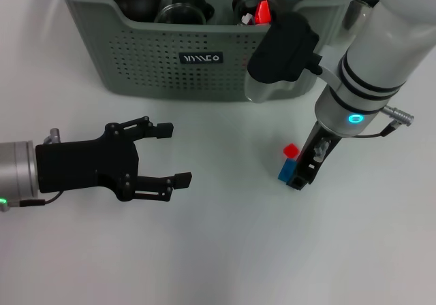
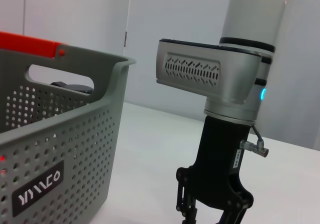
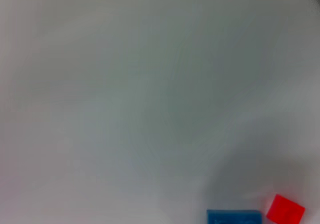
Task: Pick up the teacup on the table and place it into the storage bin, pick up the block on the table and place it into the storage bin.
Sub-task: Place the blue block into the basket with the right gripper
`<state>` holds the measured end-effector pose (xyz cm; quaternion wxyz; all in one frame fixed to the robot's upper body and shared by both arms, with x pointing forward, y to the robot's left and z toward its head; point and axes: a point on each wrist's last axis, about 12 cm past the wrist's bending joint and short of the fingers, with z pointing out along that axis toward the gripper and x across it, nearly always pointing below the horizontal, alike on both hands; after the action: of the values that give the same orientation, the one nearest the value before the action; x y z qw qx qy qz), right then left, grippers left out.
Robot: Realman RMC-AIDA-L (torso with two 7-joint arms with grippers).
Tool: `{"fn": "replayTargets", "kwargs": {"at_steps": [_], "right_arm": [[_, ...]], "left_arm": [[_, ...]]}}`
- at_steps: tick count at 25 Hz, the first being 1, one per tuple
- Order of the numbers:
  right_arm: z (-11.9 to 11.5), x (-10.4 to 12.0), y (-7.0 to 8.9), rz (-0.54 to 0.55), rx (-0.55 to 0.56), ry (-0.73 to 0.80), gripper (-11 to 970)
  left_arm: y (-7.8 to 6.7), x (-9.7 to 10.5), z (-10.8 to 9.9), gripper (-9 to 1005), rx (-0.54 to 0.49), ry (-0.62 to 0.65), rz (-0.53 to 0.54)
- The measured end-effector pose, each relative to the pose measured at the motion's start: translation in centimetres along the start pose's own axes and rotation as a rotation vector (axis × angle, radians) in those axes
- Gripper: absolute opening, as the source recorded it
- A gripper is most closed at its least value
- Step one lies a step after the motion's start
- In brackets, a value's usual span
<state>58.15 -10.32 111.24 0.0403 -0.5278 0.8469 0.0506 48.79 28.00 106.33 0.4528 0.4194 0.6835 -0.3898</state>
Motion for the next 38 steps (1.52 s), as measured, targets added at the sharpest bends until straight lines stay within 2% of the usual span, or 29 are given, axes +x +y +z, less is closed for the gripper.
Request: {"fn": "replayTargets", "kwargs": {"at_steps": [3,7,10,14,21,24,27,31,38], "right_arm": [[-0.3,-0.3,0.2,-0.014,0.002,-0.009,472],[-1.7,-0.8,0.7,-0.034,0.003,-0.036,440],[-3.7,-1.2,1.1,-0.046,0.001,-0.069,424],[-7.8,-2.1,1.3,-0.052,0.004,-0.151,423],[-16.5,-4.1,1.2,-0.054,0.056,-0.376,439],[-19.9,-4.6,0.4,-0.018,0.095,-0.466,447],[-22.1,-4.6,-1.2,0.048,0.163,-0.523,455],[-22.6,-4.7,-3.3,0.13,0.264,-0.562,465],[-17.8,-5.5,-7.2,0.214,0.322,-0.522,484]], "left_arm": [[0.0,0.0,-0.1,948,-0.003,-0.001,-0.001],[0.0,0.1,-0.4,948,-0.013,-0.009,-0.007],[0.0,0.1,-0.5,948,-0.018,-0.012,-0.01],[0.0,0.5,-1.1,948,-0.043,-0.01,-0.023],[-0.3,0.7,-1.8,948,-0.057,-0.025,-0.036],[-0.3,0.7,-1.9,948,-0.054,-0.032,-0.037],[-0.3,0.5,-2.0,948,-0.054,-0.033,-0.031],[-0.3,0.3,-2.1,948,-0.046,-0.041,-0.027],[-0.2,0.0,-1.8,948,-0.034,-0.046,-0.017]]}}
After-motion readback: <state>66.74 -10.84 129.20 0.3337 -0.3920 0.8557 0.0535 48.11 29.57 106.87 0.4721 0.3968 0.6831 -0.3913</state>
